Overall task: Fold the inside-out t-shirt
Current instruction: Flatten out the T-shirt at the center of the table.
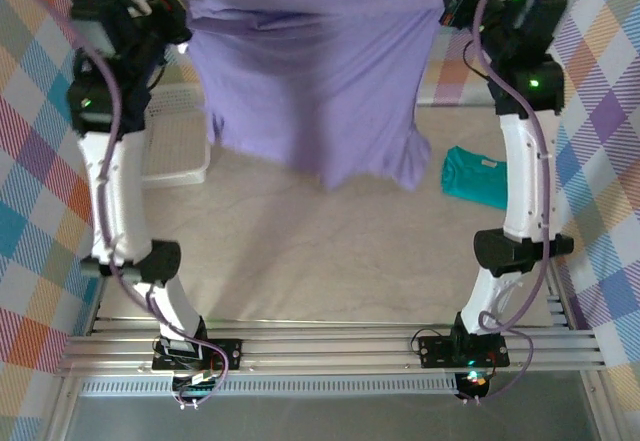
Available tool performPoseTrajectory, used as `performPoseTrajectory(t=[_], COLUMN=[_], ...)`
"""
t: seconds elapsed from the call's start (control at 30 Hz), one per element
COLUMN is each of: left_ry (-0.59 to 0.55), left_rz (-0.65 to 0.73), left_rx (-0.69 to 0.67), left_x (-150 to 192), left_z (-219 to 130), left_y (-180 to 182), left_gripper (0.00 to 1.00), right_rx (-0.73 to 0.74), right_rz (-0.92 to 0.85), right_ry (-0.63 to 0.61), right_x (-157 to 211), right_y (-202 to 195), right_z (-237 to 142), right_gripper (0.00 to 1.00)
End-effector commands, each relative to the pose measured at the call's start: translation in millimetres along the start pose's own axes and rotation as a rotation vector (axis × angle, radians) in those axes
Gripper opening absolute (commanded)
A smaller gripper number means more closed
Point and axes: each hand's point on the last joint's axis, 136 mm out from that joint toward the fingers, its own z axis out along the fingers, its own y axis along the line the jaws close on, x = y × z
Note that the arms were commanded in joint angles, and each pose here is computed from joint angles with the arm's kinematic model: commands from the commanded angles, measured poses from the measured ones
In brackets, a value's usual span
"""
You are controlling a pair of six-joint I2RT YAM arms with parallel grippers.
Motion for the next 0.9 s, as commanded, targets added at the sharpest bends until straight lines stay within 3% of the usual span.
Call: performPoseTrajectory(t=[0.0,0.1,0.23,0.33,0.47,0.53,0.57,0.67,0.7,0.77,0.8,0.87], left_ry=[-0.095,0.010,0.214,0.416,0.769,0.889,0.935,0.966,0.954,0.907,0.885,0.859], left_rz=[-0.011,-0.014,-0.094,-0.190,-0.289,-0.321,-0.322,-0.191,-0.135,-0.001,0.049,0.155], left_rx=[0.077,0.072,0.136,0.144,0.042,-0.004,-0.013,-0.112,-0.144,-0.153,-0.113,0.079], left_x=[-32,5,95,198,368,432,455,475,471,457,452,458], left_z=[-50,-61,-87,-109,-157,-179,-186,-188,-185,-173,-167,-155], left_y=[-17,-8,5,27,72,88,92,109,112,105,92,42], left_gripper=[0.00,0.00,0.01,0.06,0.09,0.14,0.21,0.63,0.70,0.83,0.84,0.85], right_rx=[-0.048,-0.070,-0.052,0.019,0.235,0.321,0.357,0.425,0.428,0.413,0.391,0.320], right_rz=[-0.062,-0.017,0.095,0.215,0.299,0.310,0.306,0.281,0.264,0.219,0.197,0.196], right_ry=[-0.148,-0.016,0.257,0.456,0.779,0.903,0.955,1.081,1.104,1.111,1.099,1.085], right_x=[-61,-27,68,169,319,373,395,436,439,432,427,423], right_y=[28,29,18,-4,-53,-72,-81,-100,-102,-98,-92,-76], right_z=[-54,-57,-78,-105,-155,-174,-180,-183,-181,-174,-171,-167], right_gripper=[0.00,0.00,0.00,0.01,0.03,0.05,0.06,0.25,0.31,0.39,0.43,0.56])
